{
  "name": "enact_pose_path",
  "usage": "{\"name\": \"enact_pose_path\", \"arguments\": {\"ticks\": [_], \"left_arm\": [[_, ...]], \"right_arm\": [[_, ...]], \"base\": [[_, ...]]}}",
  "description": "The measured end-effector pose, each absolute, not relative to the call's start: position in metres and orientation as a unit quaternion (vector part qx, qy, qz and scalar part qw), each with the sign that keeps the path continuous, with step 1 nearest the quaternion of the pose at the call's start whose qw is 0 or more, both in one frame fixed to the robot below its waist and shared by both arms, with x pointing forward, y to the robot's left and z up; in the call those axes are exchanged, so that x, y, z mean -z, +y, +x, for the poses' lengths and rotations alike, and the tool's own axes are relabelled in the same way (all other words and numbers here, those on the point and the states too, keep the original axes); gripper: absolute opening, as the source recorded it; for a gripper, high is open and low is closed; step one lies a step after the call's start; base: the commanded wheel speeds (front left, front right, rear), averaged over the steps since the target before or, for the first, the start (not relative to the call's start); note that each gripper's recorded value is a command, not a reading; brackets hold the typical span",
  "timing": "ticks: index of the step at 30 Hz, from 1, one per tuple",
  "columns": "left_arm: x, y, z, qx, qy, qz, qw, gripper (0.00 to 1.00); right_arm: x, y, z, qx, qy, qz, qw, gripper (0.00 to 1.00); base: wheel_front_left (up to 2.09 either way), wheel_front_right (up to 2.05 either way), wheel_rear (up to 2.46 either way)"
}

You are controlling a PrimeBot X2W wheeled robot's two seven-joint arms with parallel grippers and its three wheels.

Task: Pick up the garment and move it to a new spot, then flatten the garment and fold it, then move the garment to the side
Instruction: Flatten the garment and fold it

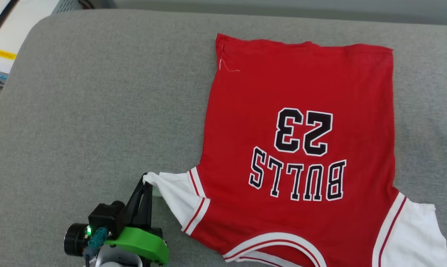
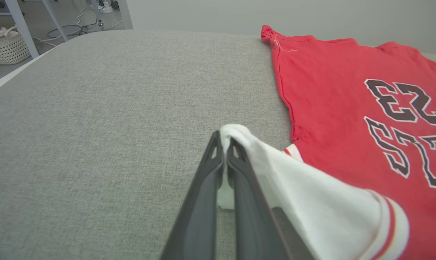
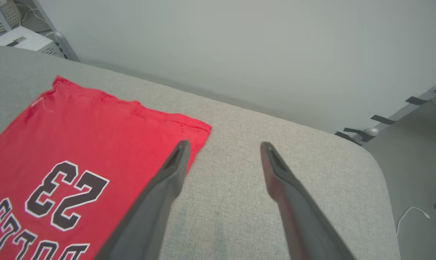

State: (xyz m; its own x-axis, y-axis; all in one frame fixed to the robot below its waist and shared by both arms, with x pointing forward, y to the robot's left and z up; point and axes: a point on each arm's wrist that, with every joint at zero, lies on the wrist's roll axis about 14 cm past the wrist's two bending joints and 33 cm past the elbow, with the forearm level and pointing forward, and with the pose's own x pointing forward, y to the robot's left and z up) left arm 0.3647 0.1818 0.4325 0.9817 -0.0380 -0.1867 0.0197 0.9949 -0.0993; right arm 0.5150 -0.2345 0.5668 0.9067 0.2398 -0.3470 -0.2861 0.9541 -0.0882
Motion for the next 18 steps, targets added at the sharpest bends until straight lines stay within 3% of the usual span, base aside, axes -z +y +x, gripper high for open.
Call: {"name": "enact_pose_path", "arguments": {"ticks": [9, 18], "left_arm": [[-0.418, 0.181, 0.382, -0.001, 0.104, -0.054, 0.993, 0.0], [-0.399, 0.186, 0.394, -0.014, 0.123, -0.05, 0.991, 0.0]], "right_arm": [[-0.501, -0.208, 0.571, -0.164, 0.377, -0.066, 0.909, 1.0], [-0.433, -0.191, 0.615, -0.149, 0.459, -0.087, 0.871, 1.0]], "base": [[0.0, 0.0, 0.0], [0.0, 0.0, 0.0]]}}
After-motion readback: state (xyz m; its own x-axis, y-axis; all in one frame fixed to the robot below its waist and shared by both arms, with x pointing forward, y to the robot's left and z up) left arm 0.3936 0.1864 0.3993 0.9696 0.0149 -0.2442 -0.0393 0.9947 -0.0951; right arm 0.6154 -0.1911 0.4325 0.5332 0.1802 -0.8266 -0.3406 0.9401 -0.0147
